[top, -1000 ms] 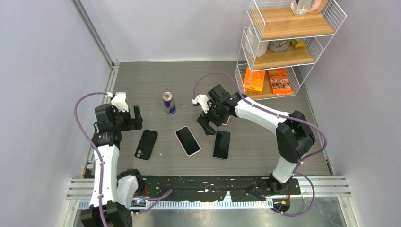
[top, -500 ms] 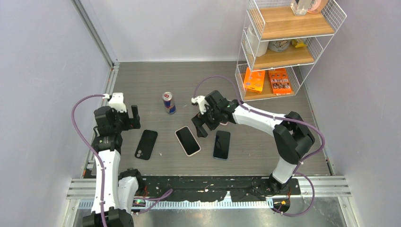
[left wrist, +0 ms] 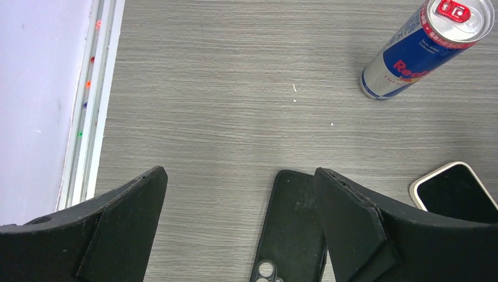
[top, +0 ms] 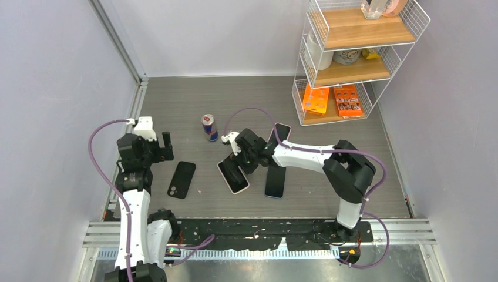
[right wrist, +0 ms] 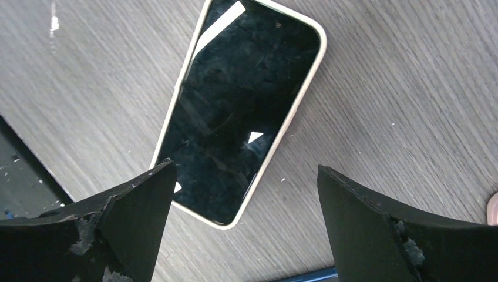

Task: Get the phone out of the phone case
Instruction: Place the phone at the center of the board, then pick up the phone at the center of the board.

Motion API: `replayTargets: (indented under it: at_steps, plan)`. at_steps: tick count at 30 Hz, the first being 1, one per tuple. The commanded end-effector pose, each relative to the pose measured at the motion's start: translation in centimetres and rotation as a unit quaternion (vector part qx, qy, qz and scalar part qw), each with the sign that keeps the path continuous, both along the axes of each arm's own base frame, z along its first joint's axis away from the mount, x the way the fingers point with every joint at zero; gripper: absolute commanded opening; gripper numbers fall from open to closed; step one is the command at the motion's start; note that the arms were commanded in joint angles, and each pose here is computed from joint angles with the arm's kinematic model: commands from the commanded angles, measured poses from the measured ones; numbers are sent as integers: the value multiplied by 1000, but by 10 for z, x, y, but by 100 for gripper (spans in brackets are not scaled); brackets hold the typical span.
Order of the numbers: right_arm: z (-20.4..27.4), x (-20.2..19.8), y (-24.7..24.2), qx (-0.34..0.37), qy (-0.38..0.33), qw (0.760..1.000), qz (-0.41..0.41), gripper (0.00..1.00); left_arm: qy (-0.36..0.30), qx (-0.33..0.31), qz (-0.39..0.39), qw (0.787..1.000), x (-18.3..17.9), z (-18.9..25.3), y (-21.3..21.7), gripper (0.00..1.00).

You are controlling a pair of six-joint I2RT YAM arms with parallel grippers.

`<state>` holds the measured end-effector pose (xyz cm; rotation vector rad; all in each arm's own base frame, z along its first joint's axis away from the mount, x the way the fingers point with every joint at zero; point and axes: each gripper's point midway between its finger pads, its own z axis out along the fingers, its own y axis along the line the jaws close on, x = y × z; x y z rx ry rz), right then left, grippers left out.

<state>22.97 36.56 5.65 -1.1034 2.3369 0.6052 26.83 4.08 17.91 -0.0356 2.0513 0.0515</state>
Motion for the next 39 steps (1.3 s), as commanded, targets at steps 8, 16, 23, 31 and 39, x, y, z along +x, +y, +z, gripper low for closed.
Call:
replayTargets:
  at_steps: [8,16,23,31,39]
  plan:
    - [-12,5,23,28,6,999,-19,95,-38,10,-23,999,6,11,-5,100]
    - [-17,-8,31,28,17,999,-9,96,-42,11,-22,999,6,12,-5,100]
    - [-34,-16,34,13,42,999,-11,96,-41,11,-25,999,5,11,-6,99]
    - [-45,-27,34,-5,58,998,-21,95,-39,14,-22,999,5,10,-4,100]
    - [-66,-46,34,-53,73,995,-44,95,-40,18,-19,999,3,10,-3,99]
